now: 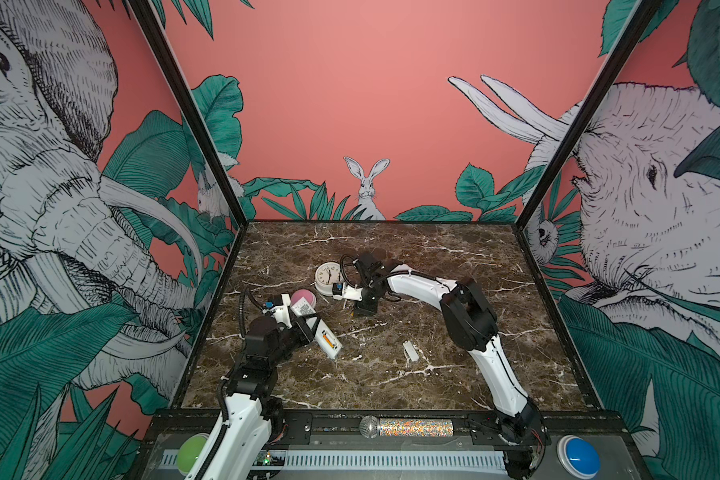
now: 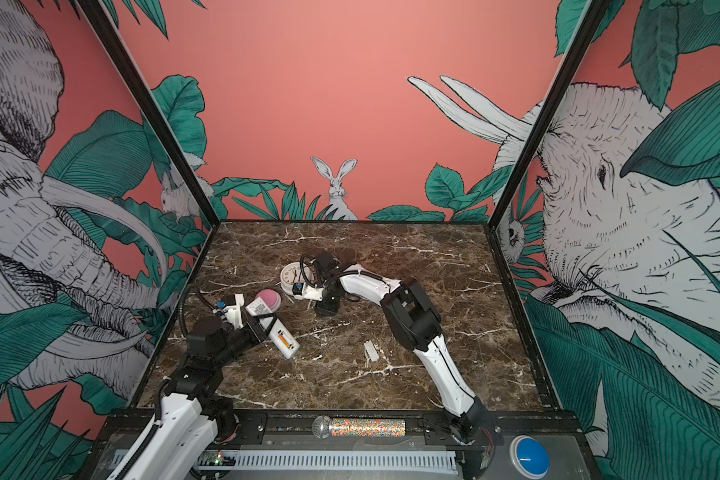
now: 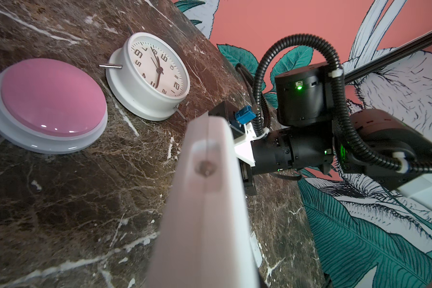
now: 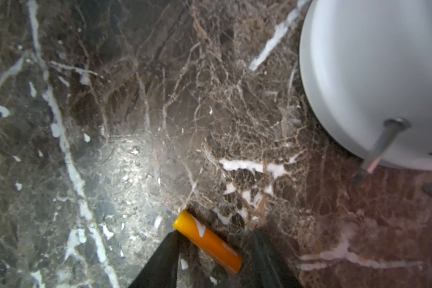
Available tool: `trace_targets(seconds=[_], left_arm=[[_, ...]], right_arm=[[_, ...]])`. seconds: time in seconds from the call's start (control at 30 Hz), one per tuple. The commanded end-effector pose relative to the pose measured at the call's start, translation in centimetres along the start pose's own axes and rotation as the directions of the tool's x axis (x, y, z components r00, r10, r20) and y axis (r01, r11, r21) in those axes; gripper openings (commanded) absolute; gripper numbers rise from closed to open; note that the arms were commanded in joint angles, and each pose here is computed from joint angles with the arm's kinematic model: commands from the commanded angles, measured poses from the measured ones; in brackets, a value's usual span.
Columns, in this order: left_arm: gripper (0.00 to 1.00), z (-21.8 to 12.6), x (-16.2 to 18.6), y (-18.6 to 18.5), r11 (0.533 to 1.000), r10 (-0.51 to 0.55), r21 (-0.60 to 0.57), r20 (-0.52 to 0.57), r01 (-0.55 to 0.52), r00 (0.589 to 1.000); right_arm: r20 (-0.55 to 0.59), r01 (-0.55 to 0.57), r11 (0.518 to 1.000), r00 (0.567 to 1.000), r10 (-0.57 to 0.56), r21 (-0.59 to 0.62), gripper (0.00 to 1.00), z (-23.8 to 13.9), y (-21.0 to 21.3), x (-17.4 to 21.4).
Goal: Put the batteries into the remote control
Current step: 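Lower the open right gripper over the orange battery near the clock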
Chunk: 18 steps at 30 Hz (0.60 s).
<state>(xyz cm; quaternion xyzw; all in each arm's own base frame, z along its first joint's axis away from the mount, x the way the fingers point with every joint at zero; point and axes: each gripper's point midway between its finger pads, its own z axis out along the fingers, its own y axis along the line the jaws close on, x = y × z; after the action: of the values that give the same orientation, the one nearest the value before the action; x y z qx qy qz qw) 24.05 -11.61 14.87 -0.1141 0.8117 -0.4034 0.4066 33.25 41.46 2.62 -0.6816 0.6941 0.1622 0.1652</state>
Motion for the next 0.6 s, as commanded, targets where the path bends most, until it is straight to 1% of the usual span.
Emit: trace_targets(seconds=[0.0,0.3,0.57], left_arm=[[0.00,-0.1,-0.7,-0.8,0.999,0.012,0.031,0.022,-0.013,1.000],[0.00,-0.2,-0.7,-0.7,1.000,0.003,0.027,0.025,-0.004,1.000],[0.00,-0.5,-0.5,-0.6,1.000,0.006,0.027,0.026,-0.007,1.000]], right_arm=[[-0.094,0.037,0.999,0.995,-0.040,-0.035,0.45,1.3,1.8,1.9],[-0.149,0.087,0.996,0.985,-0.088,-0.014,0.39,1.1,2.3,2.3],[-0.171,0.099,0.995,0.980,-0.102,-0.027,0.35,1.3,3.0,2.6]])
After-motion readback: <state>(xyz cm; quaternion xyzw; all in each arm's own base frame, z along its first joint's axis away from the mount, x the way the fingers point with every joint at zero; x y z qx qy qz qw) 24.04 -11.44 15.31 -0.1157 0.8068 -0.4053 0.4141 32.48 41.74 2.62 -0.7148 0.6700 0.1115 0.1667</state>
